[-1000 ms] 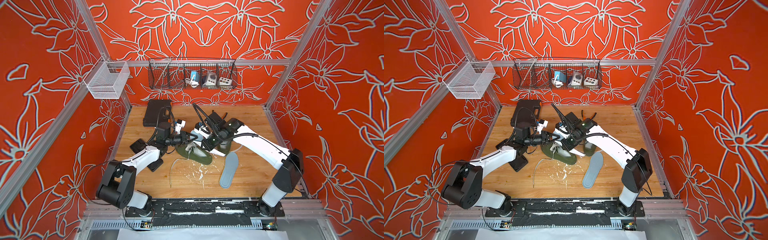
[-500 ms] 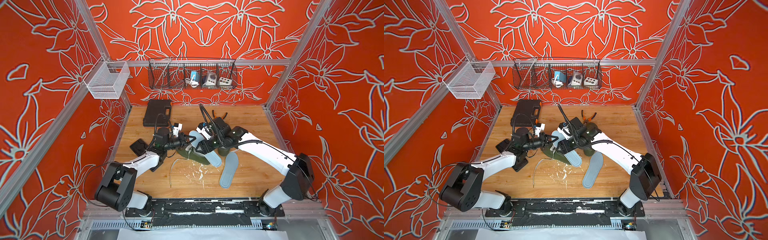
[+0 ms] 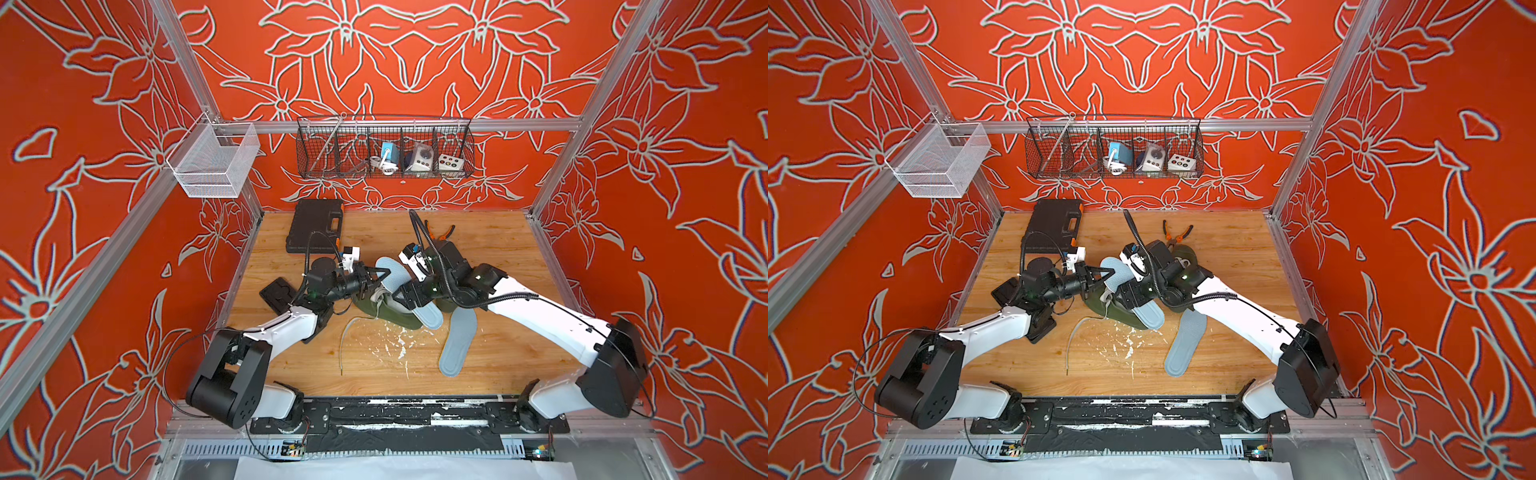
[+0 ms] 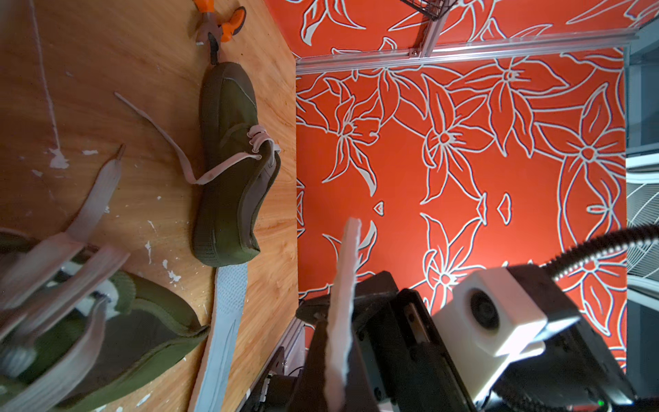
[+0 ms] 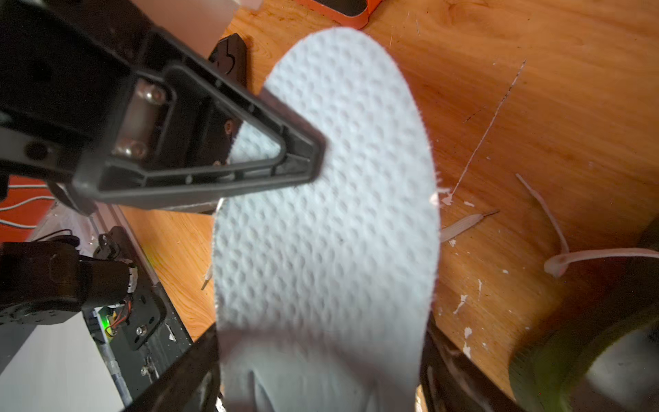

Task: Insert the insole into the shoe
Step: Adjust the insole.

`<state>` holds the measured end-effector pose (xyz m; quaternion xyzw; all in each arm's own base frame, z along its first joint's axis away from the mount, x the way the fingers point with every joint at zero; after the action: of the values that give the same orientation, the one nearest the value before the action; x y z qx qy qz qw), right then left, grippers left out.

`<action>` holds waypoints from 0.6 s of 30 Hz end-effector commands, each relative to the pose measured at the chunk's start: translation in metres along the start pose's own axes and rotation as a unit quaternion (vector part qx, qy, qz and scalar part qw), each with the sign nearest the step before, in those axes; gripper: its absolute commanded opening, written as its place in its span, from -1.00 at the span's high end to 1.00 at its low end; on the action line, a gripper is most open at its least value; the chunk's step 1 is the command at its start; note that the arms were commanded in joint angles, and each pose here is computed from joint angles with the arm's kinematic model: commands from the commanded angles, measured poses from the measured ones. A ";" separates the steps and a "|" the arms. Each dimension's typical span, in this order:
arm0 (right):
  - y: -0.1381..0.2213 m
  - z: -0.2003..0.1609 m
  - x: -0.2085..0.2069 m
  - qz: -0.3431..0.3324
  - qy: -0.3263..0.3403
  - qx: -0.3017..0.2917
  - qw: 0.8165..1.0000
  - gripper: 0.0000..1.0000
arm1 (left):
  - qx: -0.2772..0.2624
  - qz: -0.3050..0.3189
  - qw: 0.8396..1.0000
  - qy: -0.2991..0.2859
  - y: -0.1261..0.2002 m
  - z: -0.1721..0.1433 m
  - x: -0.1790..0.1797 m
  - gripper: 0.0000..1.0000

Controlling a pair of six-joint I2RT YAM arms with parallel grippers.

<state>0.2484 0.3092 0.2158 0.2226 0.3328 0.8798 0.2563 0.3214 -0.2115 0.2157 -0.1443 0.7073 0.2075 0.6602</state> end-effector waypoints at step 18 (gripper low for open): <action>-0.009 0.001 0.000 -0.025 0.061 -0.021 0.998 -0.68 | -0.008 -0.034 0.998 0.061 0.005 -0.002 0.005 1.00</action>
<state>0.2504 0.3154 0.2181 0.1696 0.3254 0.8934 0.2593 0.3178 -0.2088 0.2052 -0.1680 0.7393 0.1968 0.6217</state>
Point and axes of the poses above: each gripper's point midway between its finger pads, its own y axis back along the fingers, its own x axis along the line the jaws close on, z = x × y, the point moved 2 cm from there along y, back along the fingers, and after that the axes turned 7 degrees about y, right-handed, at the moved point
